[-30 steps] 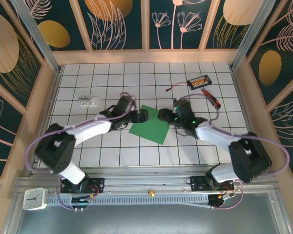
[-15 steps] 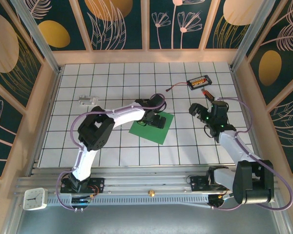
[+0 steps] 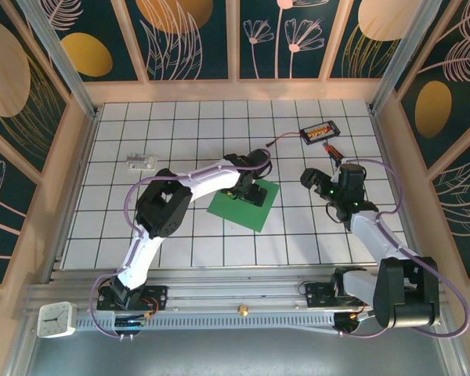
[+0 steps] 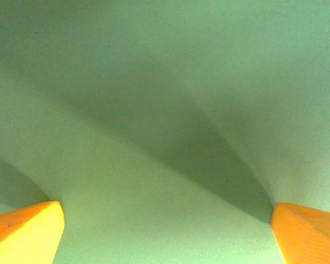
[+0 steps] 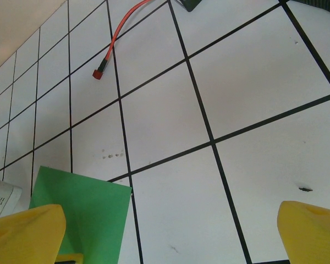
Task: Fold a paper plane with a square sheet of paper (pick it up from the middle)
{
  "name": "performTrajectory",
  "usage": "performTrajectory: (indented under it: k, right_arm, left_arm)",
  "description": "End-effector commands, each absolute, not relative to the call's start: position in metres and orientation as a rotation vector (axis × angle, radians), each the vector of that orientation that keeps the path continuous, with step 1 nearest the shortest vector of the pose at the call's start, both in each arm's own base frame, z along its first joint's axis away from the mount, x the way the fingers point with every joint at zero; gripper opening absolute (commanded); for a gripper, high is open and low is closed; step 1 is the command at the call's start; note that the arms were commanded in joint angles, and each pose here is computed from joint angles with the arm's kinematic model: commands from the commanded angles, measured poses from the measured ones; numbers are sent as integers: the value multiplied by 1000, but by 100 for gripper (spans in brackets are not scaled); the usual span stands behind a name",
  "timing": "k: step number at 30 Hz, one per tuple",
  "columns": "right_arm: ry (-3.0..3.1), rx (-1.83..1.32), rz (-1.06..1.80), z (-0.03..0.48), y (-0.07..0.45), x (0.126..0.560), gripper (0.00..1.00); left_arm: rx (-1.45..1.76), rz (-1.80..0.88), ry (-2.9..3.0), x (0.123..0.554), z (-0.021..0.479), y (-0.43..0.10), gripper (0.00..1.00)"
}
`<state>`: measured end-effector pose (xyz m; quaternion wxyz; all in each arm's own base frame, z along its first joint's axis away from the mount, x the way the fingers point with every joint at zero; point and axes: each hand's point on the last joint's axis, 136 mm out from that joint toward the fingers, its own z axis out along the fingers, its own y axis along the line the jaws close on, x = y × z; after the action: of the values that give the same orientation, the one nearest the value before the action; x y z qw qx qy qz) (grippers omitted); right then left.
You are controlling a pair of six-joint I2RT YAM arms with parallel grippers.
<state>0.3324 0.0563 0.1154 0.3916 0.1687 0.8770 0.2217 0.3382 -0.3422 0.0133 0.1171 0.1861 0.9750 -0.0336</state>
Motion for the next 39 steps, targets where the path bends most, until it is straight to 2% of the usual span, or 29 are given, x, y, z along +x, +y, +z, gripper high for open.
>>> performTrajectory:
  k: [1,21,24,27,29,31,33,37,39]
  right_arm:
    - [2201,402,579,120,58,333,99]
    - [2216,409,573,116,57,333,99]
    - [2217,411,572,116,57,333,99]
    - [2217,410,571,116,57,333,99]
    - [2217,412,570,116,57,333,99]
    - [2214,409,570,119,57,334,99]
    - [2207,407,571,125,57,334,99]
    - [2178,378,594,146,61,334,99]
    - [2156,339,621,159,65,334,99]
  left_arm:
    - [590,-24,2936,325,-12,-329,94]
    - [569,-127,2897,328,0,-340,78]
    - [556,-173,2884,329,5,-345,70]
    - [531,-259,2849,332,17,-352,54]
    - [511,-371,2815,333,29,-360,43]
    - [480,-536,2761,333,51,-372,37]
    - [452,-768,2650,332,90,-390,35]
    - [309,-1406,2294,319,192,-407,32]
    - [168,-1595,2214,317,202,-393,28]
